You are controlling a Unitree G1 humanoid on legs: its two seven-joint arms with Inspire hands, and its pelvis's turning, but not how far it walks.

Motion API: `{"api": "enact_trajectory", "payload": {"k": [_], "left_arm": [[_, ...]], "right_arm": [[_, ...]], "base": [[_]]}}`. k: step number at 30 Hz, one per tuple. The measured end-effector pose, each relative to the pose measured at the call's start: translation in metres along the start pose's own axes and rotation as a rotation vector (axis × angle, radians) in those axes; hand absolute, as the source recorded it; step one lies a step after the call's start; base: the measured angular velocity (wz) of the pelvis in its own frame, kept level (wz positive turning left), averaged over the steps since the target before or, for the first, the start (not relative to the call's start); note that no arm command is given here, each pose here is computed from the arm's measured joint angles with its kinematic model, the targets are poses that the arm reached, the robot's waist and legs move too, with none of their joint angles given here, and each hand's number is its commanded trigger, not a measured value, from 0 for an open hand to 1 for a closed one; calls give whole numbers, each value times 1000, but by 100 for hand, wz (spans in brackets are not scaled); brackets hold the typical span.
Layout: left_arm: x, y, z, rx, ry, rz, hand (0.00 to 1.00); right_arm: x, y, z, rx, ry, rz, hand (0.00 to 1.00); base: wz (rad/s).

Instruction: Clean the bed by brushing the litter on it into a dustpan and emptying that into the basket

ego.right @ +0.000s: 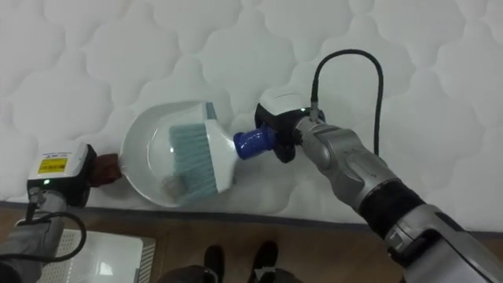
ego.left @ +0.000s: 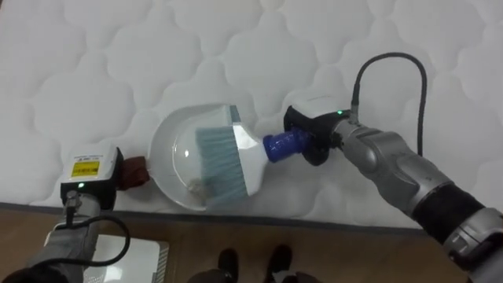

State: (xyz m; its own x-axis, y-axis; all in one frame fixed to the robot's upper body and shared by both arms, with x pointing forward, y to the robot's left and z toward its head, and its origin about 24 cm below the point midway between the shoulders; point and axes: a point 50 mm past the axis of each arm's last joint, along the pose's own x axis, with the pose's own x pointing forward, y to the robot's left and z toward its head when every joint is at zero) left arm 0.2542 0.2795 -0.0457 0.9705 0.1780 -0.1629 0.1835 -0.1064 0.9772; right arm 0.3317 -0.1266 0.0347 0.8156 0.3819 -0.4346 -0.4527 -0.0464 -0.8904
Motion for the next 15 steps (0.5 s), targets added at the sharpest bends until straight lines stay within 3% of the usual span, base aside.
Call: {"api": "enact_trajectory", "payload": {"k": [15], "left_arm": [[-5, -8, -2, 1, 11, -49, 100]], "right_arm": [[-1, 9, 2, -21, -27, 39, 100]], "base": [[3]]}}
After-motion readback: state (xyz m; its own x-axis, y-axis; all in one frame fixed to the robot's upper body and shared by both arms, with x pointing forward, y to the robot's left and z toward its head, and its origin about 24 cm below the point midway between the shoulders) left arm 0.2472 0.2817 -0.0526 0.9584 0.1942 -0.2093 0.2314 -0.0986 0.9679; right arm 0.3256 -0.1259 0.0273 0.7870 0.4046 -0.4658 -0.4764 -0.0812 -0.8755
